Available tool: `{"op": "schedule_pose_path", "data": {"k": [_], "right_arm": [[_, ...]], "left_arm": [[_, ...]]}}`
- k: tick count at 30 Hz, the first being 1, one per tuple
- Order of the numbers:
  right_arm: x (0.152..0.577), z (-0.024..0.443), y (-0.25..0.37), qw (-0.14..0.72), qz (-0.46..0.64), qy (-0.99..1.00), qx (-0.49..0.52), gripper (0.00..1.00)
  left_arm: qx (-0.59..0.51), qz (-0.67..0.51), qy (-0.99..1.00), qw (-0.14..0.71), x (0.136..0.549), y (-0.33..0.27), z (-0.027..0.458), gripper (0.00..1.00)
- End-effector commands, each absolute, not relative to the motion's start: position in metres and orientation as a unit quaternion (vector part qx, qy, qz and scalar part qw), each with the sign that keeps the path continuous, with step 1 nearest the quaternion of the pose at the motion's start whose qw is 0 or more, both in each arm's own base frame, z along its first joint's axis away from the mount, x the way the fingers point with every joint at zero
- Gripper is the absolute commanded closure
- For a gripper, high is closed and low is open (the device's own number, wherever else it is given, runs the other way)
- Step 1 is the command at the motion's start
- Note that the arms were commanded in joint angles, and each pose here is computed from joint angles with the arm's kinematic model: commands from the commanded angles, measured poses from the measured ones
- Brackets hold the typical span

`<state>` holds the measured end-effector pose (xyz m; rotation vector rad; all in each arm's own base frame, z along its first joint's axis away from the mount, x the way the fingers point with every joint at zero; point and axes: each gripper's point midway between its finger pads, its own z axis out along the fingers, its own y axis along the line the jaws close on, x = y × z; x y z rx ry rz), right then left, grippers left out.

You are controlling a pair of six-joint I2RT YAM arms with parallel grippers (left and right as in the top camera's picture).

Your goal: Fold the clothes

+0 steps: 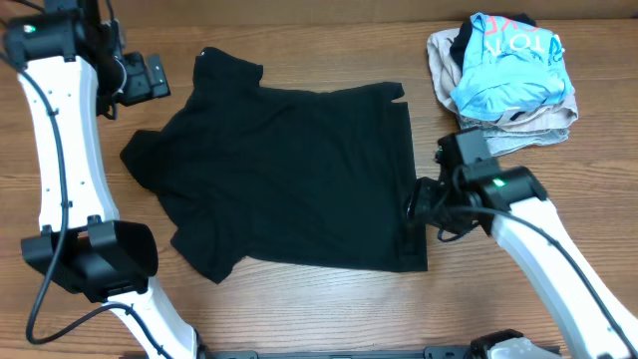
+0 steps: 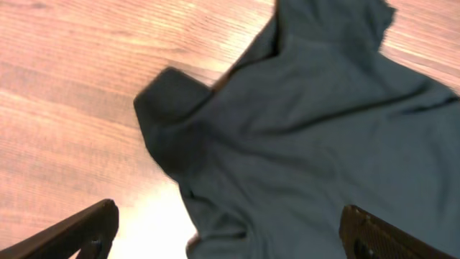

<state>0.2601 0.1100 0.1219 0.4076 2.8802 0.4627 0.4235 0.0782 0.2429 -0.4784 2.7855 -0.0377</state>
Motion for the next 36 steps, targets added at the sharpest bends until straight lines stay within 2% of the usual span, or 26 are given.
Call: {"op": "schedule_pose_path", "data": {"k": [1,3,12,19,23,28,36], "right_arm": [[0.264,0.164,0.111,0.158,0.192,0.956,0.157,0.46],[0.257,0.177,0.109,0.174,0.199,0.952,0.155,0.42],[0.216,0.186,0.095,0.157,0.184,0.957,0.161,0.4],[0.197,0.185,0.081,0.148,0.156,0.96,0.18,0.39],[0.198,0.183,0.077,0.15,0.143,0.961,0.183,0.3],[0.208,0.183,0.076,0.163,0.138,0.959,0.184,0.16],[0.213,0.178,0.078,0.158,0.132,0.964,0.167,0.14]], "left_arm": [[-0.178,-0.033,0.968,0.174,0.414,0.067,0.27,0.0],[-0.178,-0.033,0.969,0.171,0.401,0.064,0.279,0.0],[-0.158,-0.04,0.97,0.179,0.355,0.048,0.306,0.0],[-0.193,0.029,0.967,0.164,0.289,0.05,0.303,0.0],[-0.22,0.027,0.962,0.158,0.266,0.048,0.276,0.0],[-0.233,-0.011,0.963,0.136,0.264,0.034,0.218,0.0],[-0.272,-0.068,0.957,0.072,0.263,0.014,0.116,0.0]]}}
